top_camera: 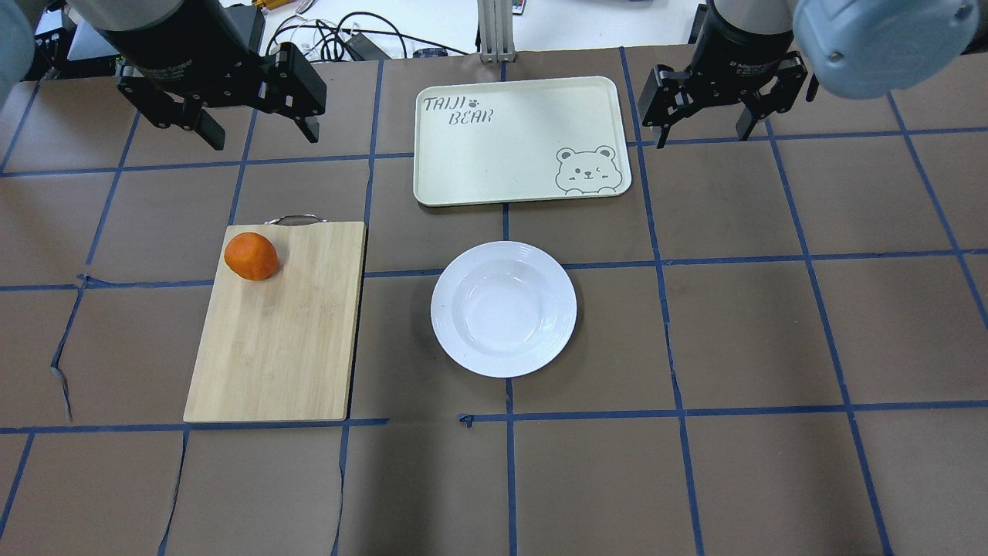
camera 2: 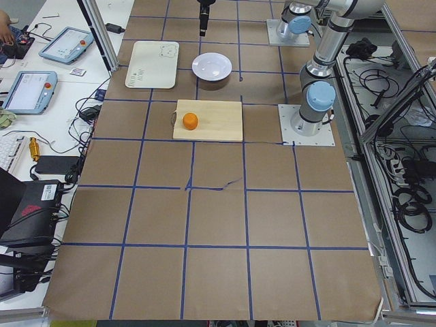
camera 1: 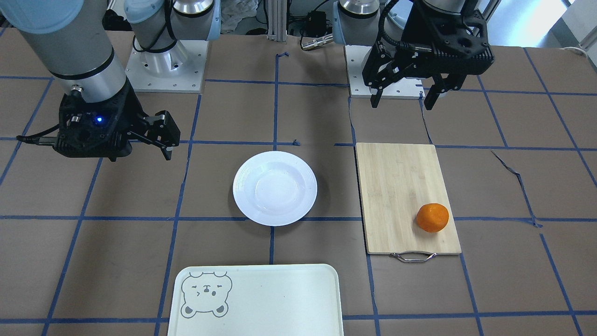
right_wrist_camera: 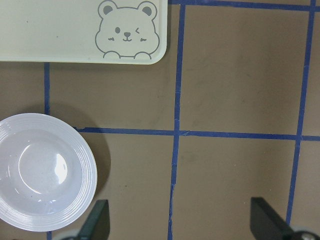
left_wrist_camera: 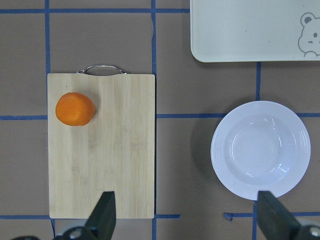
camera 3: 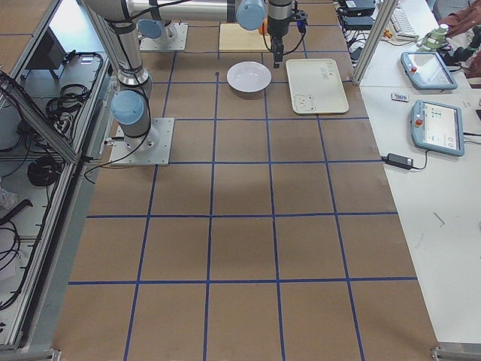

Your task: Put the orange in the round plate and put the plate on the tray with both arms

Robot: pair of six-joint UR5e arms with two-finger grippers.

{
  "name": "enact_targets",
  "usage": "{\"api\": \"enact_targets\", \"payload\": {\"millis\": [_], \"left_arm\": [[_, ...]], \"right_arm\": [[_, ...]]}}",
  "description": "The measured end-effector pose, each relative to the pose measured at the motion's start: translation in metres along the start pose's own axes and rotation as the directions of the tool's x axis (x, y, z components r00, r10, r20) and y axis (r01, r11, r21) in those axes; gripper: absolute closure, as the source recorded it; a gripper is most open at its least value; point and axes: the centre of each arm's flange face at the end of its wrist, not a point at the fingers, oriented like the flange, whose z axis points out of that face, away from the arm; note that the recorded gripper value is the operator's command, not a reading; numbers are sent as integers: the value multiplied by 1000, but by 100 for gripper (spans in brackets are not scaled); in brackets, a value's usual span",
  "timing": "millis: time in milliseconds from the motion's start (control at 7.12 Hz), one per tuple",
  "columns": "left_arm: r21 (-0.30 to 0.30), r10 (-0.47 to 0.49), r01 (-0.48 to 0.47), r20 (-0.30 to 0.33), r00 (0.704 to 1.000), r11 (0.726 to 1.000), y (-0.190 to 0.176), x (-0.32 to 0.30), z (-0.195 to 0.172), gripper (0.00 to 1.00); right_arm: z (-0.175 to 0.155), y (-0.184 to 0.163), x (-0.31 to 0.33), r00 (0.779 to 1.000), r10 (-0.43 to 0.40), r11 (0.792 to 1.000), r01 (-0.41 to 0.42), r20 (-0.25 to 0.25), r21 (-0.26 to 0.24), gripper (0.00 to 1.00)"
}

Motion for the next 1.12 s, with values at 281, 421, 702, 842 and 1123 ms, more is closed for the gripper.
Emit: {"api": "enact_targets", "payload": {"millis": [281, 421, 702, 842, 1123], "left_arm": [[-6, 0, 0, 0, 1000, 1000, -1, -2, 3, 0], [-29, 0, 0, 2, 1000, 1000, -4, -6, 14, 0], [-111, 1, -1, 2, 1000, 994, -12, -35, 65, 0], [-140, -2, 2, -3, 1000, 990, -16, -70, 99, 0], [-163, -3, 2, -4, 1000, 987, -23, -136, 178, 0]], "right_arm": [[0, 0, 0, 1000, 0, 1000, 0, 1, 0, 0], [0, 0, 0, 1000, 1, 1000, -1, 2, 0, 0], [0, 0, -1, 1000, 0, 1000, 0, 4, 0, 0], [0, 0, -1, 1000, 0, 1000, 0, 4, 0, 0], [1, 0, -1, 1000, 0, 1000, 0, 5, -1, 0]]}}
